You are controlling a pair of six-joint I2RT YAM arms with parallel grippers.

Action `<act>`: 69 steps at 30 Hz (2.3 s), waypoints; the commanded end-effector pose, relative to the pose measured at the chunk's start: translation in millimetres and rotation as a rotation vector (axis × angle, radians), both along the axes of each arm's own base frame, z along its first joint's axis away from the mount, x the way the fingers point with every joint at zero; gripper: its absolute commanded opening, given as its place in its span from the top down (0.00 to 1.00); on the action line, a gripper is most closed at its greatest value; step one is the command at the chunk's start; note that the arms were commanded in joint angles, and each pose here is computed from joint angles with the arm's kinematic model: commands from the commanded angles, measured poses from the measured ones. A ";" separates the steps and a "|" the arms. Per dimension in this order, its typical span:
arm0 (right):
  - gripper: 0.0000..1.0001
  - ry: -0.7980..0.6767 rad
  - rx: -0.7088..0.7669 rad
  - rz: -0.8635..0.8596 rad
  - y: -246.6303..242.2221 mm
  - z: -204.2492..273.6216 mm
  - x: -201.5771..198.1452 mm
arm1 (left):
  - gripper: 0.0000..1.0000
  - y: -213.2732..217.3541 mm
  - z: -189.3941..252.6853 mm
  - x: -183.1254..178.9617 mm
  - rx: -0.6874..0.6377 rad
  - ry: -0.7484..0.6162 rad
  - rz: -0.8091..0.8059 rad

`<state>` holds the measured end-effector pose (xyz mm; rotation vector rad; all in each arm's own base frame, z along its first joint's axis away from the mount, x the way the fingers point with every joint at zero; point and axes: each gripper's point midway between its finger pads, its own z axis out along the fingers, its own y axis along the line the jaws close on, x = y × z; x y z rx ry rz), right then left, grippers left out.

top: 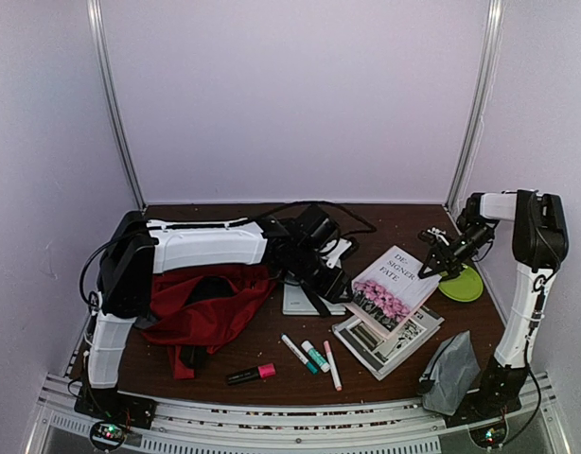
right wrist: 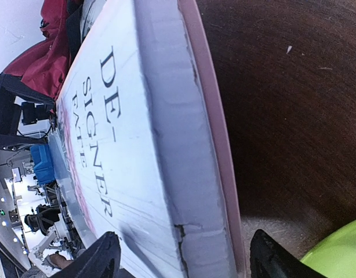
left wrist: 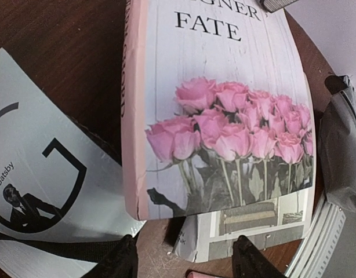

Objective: Pack the student bag
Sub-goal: Pick up the book, then pass from the right arm to the left

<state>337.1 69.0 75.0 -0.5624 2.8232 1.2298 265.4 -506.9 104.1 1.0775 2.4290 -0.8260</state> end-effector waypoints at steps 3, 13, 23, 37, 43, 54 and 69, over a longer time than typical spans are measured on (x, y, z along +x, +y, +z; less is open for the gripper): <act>0.29 0.047 0.055 0.006 8.3 -3.1 -6.4 | 0.42 -8.8 -5.4 2.1 -0.012 0.008 -0.010; 0.47 0.070 0.227 0.056 23.1 22.0 -14.0 | 0.42 -9.1 -13.3 6.7 0.004 -0.001 0.006; 0.60 0.003 0.256 0.069 27.2 53.3 -20.1 | 0.43 -12.9 -12.7 9.8 -0.014 -0.014 0.011; 0.64 -0.257 0.117 0.112 31.3 94.0 -22.1 | 0.39 32.4 77.0 -25.9 -0.069 -0.142 -0.142; 0.66 -0.390 0.004 0.194 52.4 99.4 -26.7 | 0.31 51.2 94.5 -11.9 -0.080 -0.215 -0.090; 0.68 -0.615 0.012 0.339 96.6 151.5 -50.8 | 0.06 52.8 105.8 13.6 -0.236 -0.411 -0.054; 0.69 -0.740 0.062 0.512 115.2 146.8 -92.2 | 0.07 15.5 91.1 -4.5 -0.643 -0.418 -0.238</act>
